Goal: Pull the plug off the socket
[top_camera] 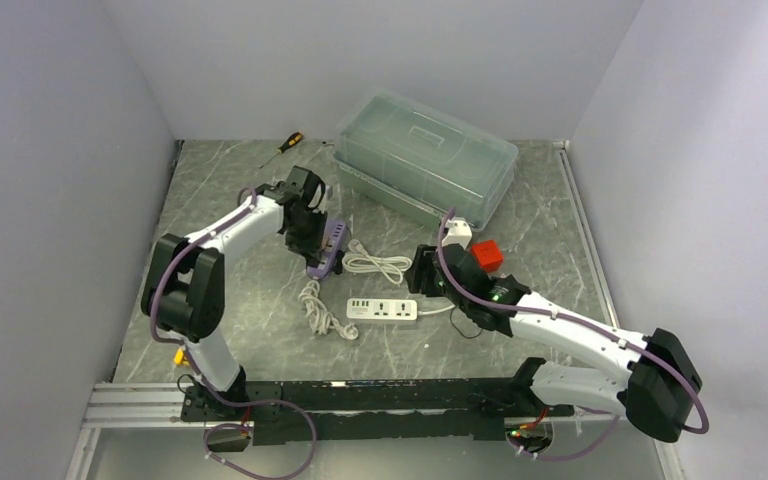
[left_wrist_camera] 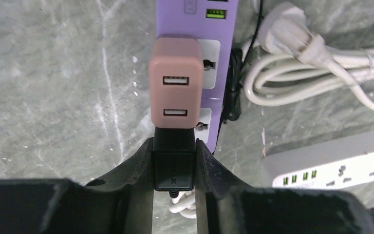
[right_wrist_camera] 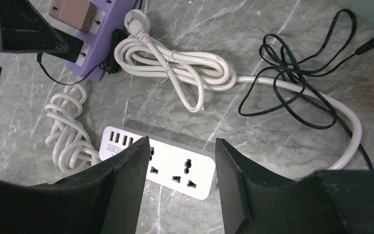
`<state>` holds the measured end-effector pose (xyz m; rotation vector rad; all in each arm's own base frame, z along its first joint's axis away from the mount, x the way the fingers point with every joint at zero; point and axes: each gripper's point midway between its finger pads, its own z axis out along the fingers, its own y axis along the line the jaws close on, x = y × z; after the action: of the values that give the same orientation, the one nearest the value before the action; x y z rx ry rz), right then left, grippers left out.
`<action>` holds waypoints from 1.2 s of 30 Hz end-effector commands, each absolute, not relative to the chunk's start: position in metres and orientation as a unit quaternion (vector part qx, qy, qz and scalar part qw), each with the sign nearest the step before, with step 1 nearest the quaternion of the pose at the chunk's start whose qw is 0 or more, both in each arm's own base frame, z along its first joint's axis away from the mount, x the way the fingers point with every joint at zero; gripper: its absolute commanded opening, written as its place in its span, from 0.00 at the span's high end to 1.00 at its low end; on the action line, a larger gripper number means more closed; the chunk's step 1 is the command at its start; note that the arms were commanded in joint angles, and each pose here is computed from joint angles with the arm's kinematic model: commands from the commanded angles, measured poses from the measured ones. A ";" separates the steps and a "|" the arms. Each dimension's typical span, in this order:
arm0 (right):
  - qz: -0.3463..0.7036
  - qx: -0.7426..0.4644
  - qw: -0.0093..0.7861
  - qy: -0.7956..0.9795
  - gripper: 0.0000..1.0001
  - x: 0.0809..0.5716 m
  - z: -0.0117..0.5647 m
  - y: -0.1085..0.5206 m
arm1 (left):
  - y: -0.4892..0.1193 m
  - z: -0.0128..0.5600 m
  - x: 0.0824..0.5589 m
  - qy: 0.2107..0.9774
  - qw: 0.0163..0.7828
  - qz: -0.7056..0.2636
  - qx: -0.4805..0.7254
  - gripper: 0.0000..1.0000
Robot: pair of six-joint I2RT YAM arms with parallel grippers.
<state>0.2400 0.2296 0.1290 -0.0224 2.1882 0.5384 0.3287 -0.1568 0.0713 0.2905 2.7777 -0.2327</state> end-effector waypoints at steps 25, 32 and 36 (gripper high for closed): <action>0.449 0.067 0.424 0.784 0.22 0.261 0.202 0.328 | -0.220 0.186 0.251 0.858 0.314 -0.369 0.172 1.00; 0.429 0.067 0.401 0.807 0.31 0.259 0.182 0.341 | -0.222 0.186 0.249 0.855 0.313 -0.378 0.170 1.00; 0.406 0.081 0.404 0.816 0.32 0.256 0.170 0.330 | -0.218 0.182 0.250 0.863 0.309 -0.364 0.166 1.00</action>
<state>0.2506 0.3317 0.1527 0.1477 2.1136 1.0211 0.2502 -0.2142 0.1674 0.4211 2.3358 -0.9374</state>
